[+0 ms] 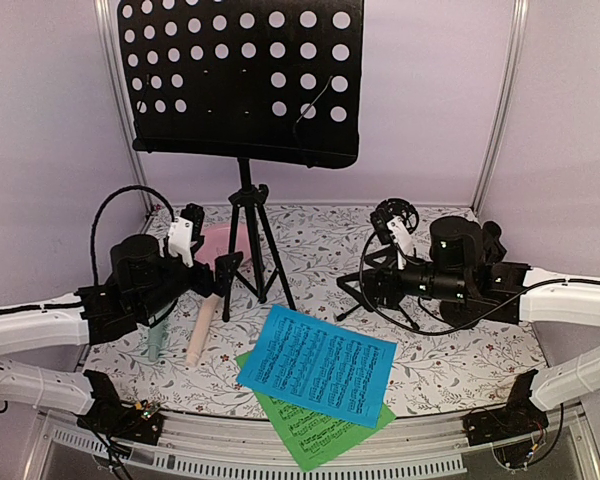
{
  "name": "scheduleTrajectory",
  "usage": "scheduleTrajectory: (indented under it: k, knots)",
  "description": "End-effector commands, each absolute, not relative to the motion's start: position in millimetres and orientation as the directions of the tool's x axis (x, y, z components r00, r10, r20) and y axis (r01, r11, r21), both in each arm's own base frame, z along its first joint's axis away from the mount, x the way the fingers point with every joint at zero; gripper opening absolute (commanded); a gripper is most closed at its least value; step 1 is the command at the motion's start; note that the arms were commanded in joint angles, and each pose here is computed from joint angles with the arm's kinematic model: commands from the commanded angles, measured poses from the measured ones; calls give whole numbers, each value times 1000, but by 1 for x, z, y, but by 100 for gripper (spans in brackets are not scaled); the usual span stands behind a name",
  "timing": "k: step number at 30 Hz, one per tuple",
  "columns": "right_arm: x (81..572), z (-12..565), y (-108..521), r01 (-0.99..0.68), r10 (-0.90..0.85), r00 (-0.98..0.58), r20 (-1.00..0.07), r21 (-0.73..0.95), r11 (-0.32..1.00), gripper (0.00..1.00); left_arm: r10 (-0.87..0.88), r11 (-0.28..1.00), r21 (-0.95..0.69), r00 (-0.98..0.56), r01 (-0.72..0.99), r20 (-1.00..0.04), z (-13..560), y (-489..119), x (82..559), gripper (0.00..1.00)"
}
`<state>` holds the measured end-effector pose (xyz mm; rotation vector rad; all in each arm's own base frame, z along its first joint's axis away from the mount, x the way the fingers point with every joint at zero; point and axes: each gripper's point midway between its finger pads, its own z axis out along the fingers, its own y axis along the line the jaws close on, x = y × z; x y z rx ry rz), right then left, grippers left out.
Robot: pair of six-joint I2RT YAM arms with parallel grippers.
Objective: Pack up the instrument practice props
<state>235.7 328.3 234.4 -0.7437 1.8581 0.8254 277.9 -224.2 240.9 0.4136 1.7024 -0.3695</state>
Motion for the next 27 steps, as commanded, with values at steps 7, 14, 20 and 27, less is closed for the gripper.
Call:
scheduleTrajectory:
  k: [7,14,20,27]
  knots:
    - [232,225,333,-797,-171,-365,-915,212,566,99,-13,848,-92,-153,522,-988,271,-232,307,96]
    - [232,224,331,-796,-171,-359,-918,205,570,99,-45,831,-85,-86,549,-995,273,-225,309,90]
    - [231,223,331,-799,-175,-360,-917,206,565,99,19,827,-29,-79,562,-997,258,-230,314,87]
    - [230,221,332,-802,-178,-360,-916,206,561,99,60,832,13,-67,554,-996,247,-234,323,75]
